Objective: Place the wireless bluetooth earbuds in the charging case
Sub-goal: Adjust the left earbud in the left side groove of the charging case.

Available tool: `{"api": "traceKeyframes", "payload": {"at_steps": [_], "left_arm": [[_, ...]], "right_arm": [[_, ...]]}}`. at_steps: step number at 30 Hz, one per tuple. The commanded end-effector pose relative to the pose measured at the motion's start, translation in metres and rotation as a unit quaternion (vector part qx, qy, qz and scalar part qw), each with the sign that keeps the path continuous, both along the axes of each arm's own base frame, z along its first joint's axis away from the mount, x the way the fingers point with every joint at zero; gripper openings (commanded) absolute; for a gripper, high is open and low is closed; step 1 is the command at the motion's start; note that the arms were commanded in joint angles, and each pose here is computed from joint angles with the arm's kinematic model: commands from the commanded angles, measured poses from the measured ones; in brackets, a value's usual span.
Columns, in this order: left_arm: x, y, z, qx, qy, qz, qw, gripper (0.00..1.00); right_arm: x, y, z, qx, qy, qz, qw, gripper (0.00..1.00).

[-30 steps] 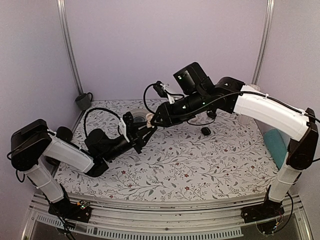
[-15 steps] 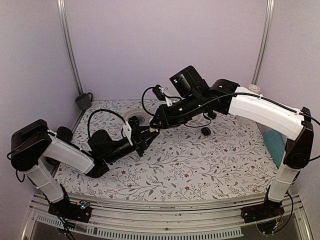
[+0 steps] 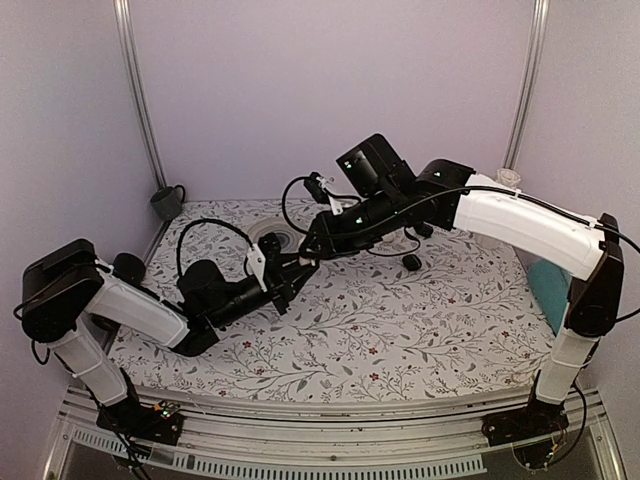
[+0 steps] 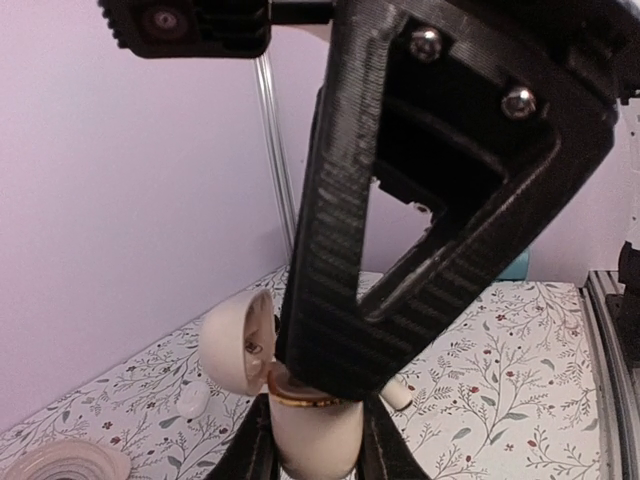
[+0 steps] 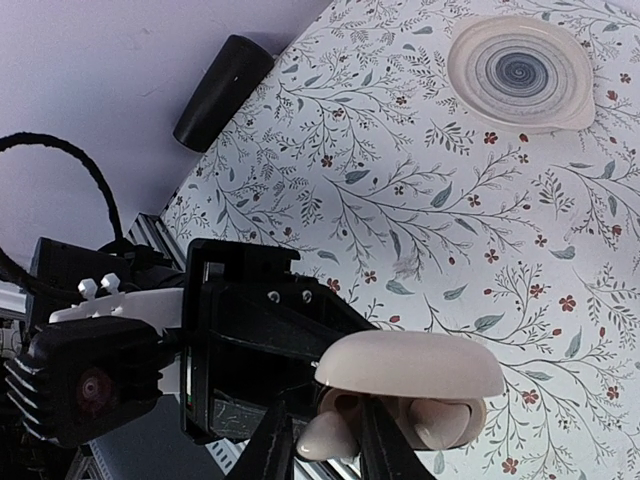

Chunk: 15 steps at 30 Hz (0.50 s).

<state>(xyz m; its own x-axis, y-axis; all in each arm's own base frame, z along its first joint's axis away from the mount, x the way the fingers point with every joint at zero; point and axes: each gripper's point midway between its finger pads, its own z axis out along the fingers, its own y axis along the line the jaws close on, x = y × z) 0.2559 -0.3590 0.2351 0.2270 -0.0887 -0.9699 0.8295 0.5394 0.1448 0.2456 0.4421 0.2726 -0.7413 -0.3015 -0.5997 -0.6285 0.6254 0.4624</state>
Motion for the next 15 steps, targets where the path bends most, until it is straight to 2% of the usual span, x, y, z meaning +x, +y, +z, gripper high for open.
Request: {"api": "traceKeyframes", "payload": {"at_steps": [1,5,15], "left_arm": [[-0.0092,-0.0031,0.0353,-0.042,-0.039,-0.010,0.998,0.00],[-0.0092,-0.0033,0.0360,-0.045,-0.037,-0.011,0.998,0.00],[-0.0083,-0.0007,0.0388,-0.060,-0.030,-0.009,0.998,0.00]], "right_arm": [[0.0037,-0.0017,-0.0261,-0.043,0.010,-0.007,0.999,0.24],[0.0041,0.0003,-0.0321,-0.050,0.009,-0.008,0.999,0.23],[0.0050,0.0008,-0.0280,-0.035,0.005,-0.016,0.999,0.10]]}}
